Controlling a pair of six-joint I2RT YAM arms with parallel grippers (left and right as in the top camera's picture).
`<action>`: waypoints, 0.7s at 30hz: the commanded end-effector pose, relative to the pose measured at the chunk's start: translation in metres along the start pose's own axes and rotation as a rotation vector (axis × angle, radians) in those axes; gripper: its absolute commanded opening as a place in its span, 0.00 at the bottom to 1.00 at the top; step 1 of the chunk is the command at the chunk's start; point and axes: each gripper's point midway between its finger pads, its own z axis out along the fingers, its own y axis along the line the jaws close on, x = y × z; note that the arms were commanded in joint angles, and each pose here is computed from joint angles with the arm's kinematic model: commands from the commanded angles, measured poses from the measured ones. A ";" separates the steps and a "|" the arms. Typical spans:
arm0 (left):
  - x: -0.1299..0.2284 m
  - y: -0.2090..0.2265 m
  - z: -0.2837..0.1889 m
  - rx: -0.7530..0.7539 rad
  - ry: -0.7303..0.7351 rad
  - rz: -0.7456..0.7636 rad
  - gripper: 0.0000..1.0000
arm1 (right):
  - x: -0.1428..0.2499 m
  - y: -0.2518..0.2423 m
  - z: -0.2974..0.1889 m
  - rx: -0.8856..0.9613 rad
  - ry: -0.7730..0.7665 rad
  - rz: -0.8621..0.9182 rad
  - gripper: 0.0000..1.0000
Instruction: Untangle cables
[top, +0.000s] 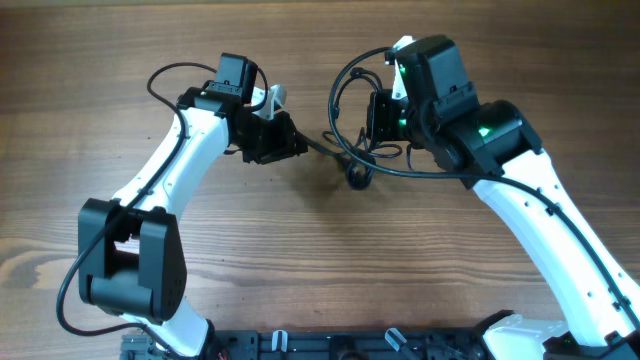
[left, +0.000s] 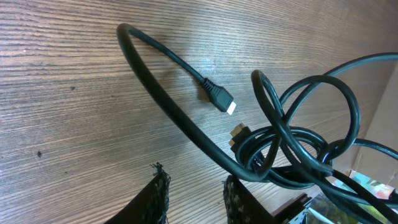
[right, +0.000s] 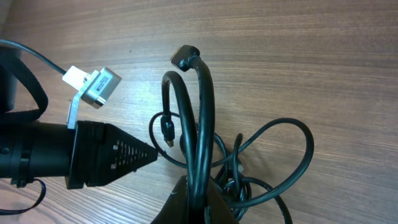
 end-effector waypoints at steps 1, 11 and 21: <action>0.003 0.006 0.006 -0.015 0.013 -0.014 0.33 | -0.008 0.006 -0.005 -0.026 -0.018 -0.018 0.04; 0.004 0.003 0.008 -0.014 0.017 -0.006 0.38 | -0.008 0.006 -0.005 -0.029 -0.015 -0.018 0.04; 0.003 0.000 0.009 -0.008 0.008 0.010 0.50 | -0.007 0.006 -0.005 -0.029 -0.013 -0.037 0.04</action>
